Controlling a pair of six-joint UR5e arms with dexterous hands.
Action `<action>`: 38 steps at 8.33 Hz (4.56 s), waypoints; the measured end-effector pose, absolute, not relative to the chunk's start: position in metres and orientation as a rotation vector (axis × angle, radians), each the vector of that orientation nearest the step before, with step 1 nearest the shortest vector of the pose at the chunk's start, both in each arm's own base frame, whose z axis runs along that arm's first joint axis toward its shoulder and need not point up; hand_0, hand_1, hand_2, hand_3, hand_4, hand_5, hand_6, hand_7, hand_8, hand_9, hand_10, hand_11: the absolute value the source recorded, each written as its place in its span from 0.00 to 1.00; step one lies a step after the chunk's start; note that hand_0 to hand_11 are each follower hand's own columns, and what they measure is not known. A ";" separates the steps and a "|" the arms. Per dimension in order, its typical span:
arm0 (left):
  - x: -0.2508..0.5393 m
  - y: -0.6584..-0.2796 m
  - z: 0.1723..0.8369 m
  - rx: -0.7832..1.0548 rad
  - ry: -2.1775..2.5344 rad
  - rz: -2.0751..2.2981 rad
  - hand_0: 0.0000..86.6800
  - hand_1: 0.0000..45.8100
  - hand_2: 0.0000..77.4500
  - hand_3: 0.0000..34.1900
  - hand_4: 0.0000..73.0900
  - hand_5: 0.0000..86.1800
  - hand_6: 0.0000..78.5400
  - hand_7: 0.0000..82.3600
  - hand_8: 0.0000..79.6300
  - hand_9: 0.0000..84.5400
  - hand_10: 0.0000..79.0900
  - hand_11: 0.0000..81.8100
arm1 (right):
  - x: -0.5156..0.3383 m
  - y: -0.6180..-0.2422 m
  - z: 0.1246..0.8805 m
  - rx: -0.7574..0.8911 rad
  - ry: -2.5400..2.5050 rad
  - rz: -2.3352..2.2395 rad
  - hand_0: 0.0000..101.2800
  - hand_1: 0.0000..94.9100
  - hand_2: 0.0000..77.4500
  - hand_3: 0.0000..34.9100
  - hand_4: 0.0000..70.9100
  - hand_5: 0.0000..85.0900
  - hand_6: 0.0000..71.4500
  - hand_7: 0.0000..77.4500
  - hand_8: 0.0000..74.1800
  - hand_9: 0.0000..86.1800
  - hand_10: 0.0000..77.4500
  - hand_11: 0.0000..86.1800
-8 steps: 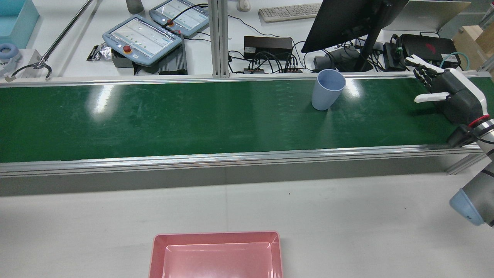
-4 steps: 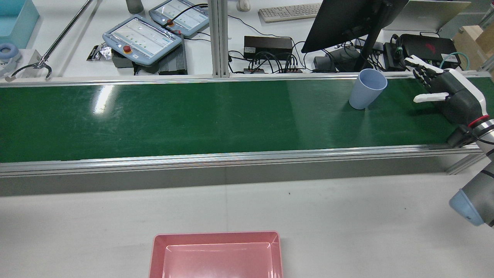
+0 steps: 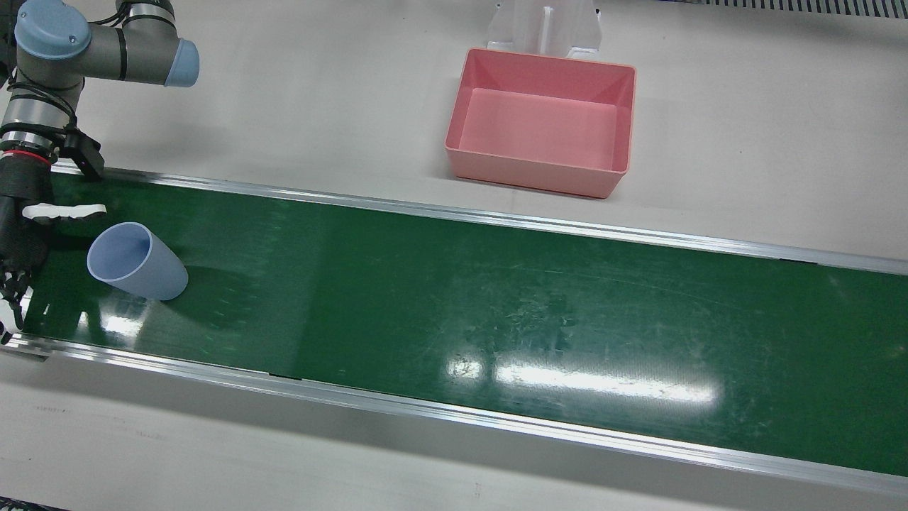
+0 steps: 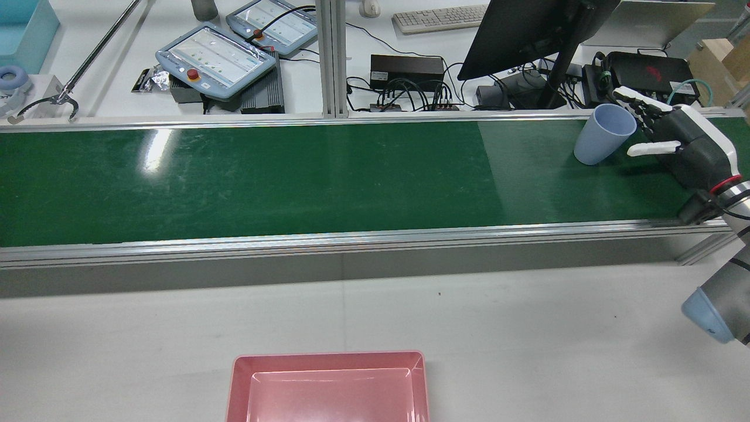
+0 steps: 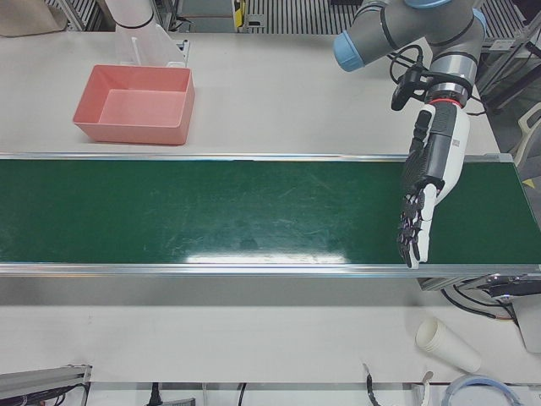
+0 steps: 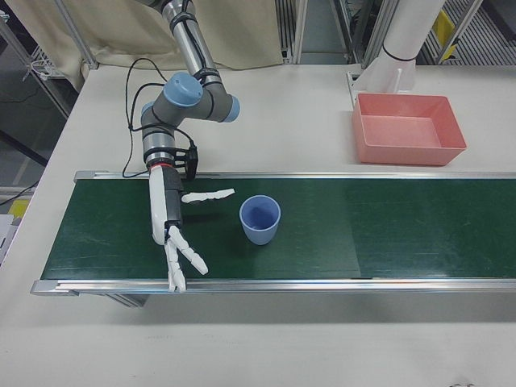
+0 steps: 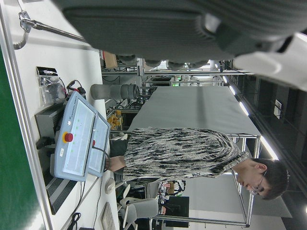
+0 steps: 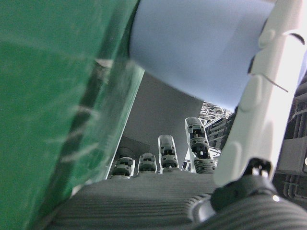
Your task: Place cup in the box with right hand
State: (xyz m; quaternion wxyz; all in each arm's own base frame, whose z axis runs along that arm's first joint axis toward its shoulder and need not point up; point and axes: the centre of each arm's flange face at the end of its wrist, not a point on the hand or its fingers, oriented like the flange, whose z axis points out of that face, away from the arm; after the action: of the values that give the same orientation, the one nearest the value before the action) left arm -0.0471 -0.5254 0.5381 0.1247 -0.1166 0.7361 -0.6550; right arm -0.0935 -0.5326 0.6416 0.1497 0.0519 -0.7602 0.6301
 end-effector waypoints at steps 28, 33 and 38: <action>-0.047 -0.525 0.538 -0.339 2.146 -1.909 0.00 0.01 0.01 0.00 0.01 0.01 0.00 0.01 0.00 0.00 0.00 0.00 | -0.438 -0.238 0.280 -0.326 -2.380 1.158 0.47 0.14 0.01 0.00 0.00 0.05 0.02 0.02 0.01 0.01 0.01 0.01; -0.047 -0.525 0.538 -0.340 2.146 -1.908 0.00 0.01 0.01 0.00 0.01 0.01 0.00 0.01 0.00 0.00 0.00 0.00 | -0.302 -0.352 0.357 -0.237 -2.393 1.422 0.47 0.14 0.01 0.00 0.00 0.05 0.03 0.01 0.00 0.01 0.00 0.01; -0.047 -0.525 0.538 -0.340 2.145 -1.909 0.00 0.01 0.01 0.00 0.01 0.01 0.00 0.01 0.00 0.00 0.00 0.00 | -0.080 -0.480 0.501 -0.063 -2.262 1.746 0.46 0.13 0.01 0.00 0.00 0.04 0.03 0.06 0.00 0.00 0.03 0.05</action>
State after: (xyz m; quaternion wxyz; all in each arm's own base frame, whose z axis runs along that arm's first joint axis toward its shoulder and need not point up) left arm -0.0474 -0.5253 0.5379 0.1246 -0.1167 0.7360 -0.6550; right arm -0.0796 -0.4797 0.5008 0.1413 -0.0219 -0.7834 0.6048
